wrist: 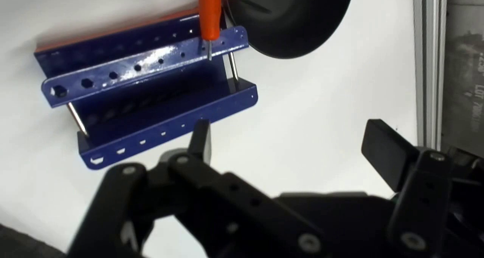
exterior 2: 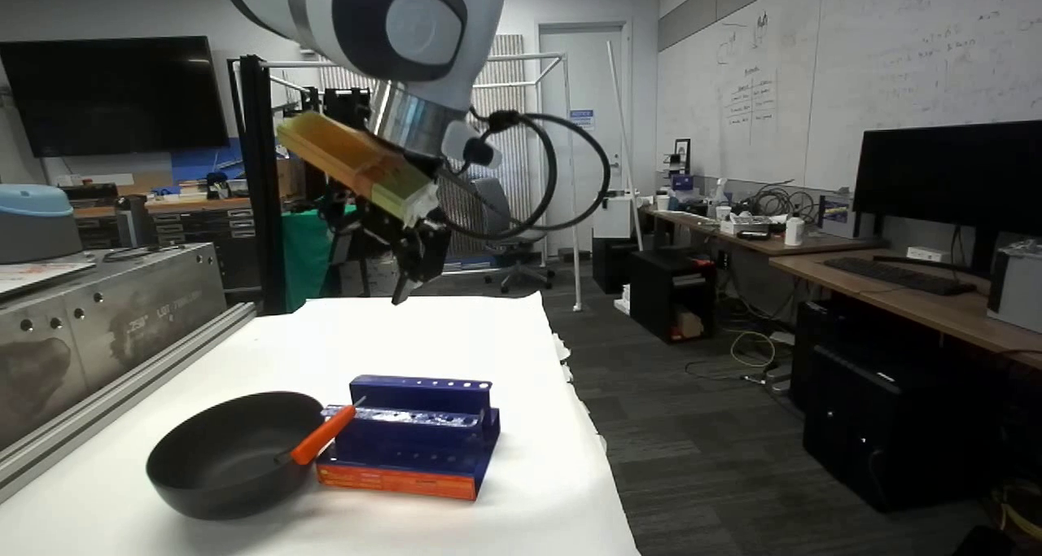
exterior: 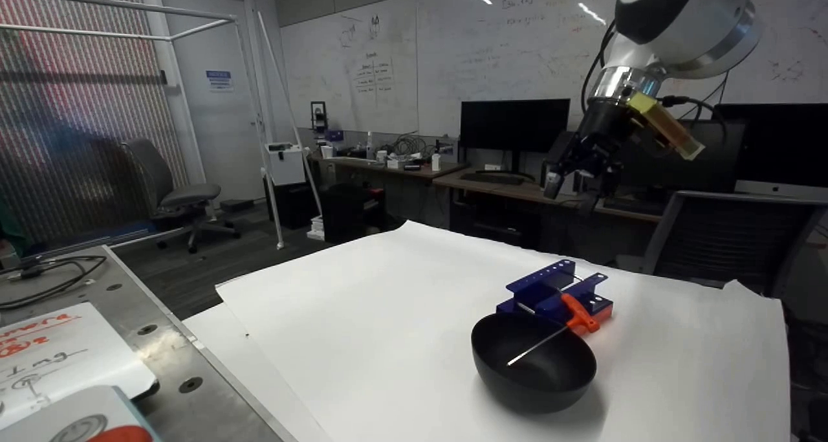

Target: Put the orange object in the black bowl

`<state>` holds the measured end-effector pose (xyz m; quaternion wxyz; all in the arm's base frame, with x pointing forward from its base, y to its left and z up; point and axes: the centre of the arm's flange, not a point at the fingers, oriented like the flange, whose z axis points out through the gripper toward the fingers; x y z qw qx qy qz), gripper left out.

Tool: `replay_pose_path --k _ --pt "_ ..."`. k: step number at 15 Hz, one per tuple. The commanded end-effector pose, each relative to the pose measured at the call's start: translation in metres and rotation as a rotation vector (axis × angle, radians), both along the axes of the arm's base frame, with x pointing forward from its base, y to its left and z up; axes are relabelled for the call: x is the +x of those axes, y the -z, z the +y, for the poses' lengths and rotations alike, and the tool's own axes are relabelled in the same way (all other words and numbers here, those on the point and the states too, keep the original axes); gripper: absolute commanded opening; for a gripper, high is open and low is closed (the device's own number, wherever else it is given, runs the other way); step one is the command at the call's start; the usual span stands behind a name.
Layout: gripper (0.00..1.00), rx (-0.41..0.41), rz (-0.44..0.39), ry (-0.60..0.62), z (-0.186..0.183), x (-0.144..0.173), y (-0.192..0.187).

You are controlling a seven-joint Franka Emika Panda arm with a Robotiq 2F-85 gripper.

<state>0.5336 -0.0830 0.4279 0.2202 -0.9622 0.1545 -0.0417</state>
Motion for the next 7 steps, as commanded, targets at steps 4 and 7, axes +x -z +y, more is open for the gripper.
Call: replay_pose_path --k 4,7 --pt "1.00 -0.293 0.027 -0.053 0.004 -0.037 -0.023" --pt "1.00 -0.285 0.044 -0.056 -0.004 -0.030 -0.015"
